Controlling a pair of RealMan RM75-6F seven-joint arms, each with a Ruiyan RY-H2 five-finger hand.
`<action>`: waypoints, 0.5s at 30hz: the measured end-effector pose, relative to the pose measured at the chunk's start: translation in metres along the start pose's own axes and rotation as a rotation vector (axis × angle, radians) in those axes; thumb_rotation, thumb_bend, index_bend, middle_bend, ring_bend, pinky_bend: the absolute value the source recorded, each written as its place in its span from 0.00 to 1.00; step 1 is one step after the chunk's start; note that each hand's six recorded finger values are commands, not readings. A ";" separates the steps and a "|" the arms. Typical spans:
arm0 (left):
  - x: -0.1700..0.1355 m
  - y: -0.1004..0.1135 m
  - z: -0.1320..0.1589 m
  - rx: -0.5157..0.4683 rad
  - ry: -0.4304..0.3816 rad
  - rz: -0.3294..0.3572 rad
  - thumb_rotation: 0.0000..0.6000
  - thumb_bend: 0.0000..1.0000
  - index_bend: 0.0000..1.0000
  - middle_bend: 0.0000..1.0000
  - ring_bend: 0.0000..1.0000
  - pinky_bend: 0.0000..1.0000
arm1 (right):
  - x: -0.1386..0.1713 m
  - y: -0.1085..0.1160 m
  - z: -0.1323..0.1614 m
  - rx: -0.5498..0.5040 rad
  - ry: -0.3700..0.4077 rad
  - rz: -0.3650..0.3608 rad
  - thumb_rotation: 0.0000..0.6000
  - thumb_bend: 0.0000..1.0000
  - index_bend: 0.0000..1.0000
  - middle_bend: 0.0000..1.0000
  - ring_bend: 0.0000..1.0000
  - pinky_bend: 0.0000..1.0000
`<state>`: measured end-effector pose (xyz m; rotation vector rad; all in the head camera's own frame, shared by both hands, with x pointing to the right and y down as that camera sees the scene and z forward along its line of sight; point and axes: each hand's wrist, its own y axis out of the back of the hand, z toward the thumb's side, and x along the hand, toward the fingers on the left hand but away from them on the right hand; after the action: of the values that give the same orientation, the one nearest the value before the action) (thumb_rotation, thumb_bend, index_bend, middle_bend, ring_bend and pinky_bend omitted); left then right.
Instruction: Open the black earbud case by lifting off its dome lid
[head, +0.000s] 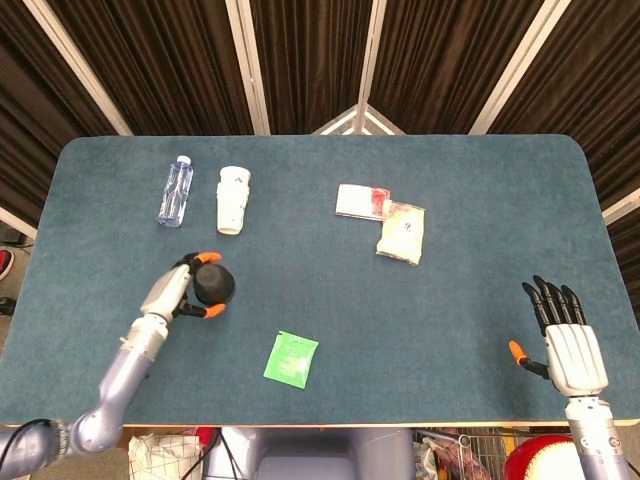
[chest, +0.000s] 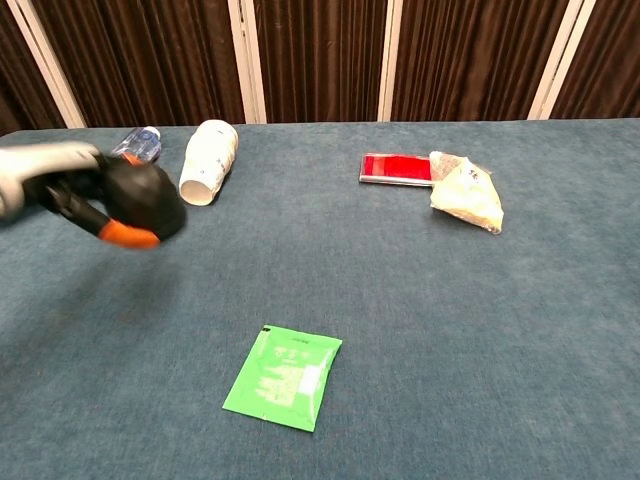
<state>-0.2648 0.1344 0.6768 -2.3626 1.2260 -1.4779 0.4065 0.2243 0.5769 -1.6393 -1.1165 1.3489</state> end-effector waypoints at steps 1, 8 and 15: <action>0.001 -0.002 0.003 -0.004 -0.007 -0.002 1.00 0.51 0.20 0.39 0.00 0.00 | 0.000 0.000 -0.001 -0.001 -0.002 0.001 1.00 0.29 0.07 0.02 0.07 0.01; -0.034 0.016 0.078 -0.098 -0.210 0.029 1.00 0.51 0.20 0.41 0.00 0.00 | 0.002 0.000 -0.002 -0.001 0.000 0.003 1.00 0.29 0.07 0.02 0.07 0.01; -0.099 0.076 0.118 -0.150 -0.358 0.159 1.00 0.51 0.21 0.42 0.00 0.00 | 0.004 0.000 0.001 -0.006 0.010 0.001 1.00 0.29 0.07 0.02 0.07 0.01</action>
<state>-0.2354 0.1128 0.5092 -2.4131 1.4259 -0.8944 0.4060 0.2281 0.5751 -1.6488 -1.1152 1.3379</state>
